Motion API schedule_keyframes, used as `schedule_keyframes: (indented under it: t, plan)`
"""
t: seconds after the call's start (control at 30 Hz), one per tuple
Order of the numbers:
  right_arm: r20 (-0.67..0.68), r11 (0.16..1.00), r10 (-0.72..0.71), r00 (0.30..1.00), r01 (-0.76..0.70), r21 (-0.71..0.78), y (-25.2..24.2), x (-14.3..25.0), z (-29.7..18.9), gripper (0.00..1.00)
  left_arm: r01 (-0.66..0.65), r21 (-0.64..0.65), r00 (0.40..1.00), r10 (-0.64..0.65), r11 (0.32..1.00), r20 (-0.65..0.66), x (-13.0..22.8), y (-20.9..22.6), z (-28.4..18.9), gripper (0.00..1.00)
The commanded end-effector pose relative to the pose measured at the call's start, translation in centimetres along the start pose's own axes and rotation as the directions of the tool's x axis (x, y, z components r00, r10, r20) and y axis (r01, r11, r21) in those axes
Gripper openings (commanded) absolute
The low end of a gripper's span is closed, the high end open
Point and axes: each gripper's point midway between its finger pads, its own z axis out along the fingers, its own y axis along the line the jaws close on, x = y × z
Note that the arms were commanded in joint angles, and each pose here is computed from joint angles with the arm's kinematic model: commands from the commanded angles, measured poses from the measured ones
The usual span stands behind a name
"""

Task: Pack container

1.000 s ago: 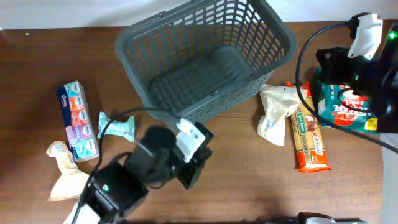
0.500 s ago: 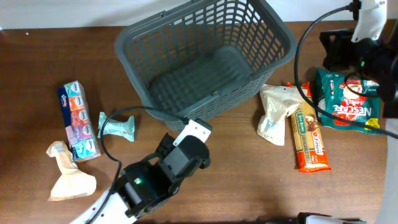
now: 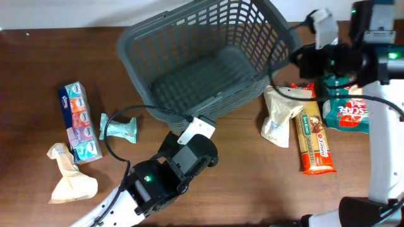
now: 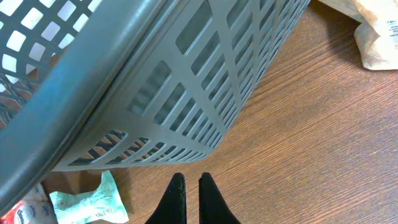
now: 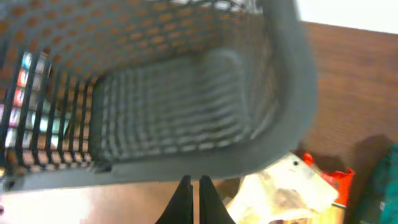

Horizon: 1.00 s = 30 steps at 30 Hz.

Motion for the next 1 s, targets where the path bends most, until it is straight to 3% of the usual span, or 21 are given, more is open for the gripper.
schedule_keyframes:
  t: [0.0,0.3,0.63,0.97]
  plan:
    - [-0.018,0.994,-0.111,0.994,0.111,-0.021,1.5,0.1,0.4,0.04,0.0,-0.021,1.0,0.0,1.0,-0.002,-0.3,0.0,0.3,0.02]
    - [-0.053,0.985,-0.173,0.984,0.174,0.021,0.9,0.6,0.7,0.04,-0.037,-0.025,0.998,0.035,0.999,-0.06,0.6,-1.0,2.0,0.02]
    - [0.021,0.974,-0.223,0.975,0.222,0.05,-0.4,-2.0,2.5,0.03,-0.028,-0.024,0.999,0.027,0.999,-0.046,0.2,-1.3,2.3,0.02]
    - [-0.003,0.979,-0.199,0.98,0.199,0.041,-1.7,-2.0,5.2,0.04,-0.023,-0.025,0.999,0.022,0.999,-0.04,0.0,-1.4,2.5,0.02]
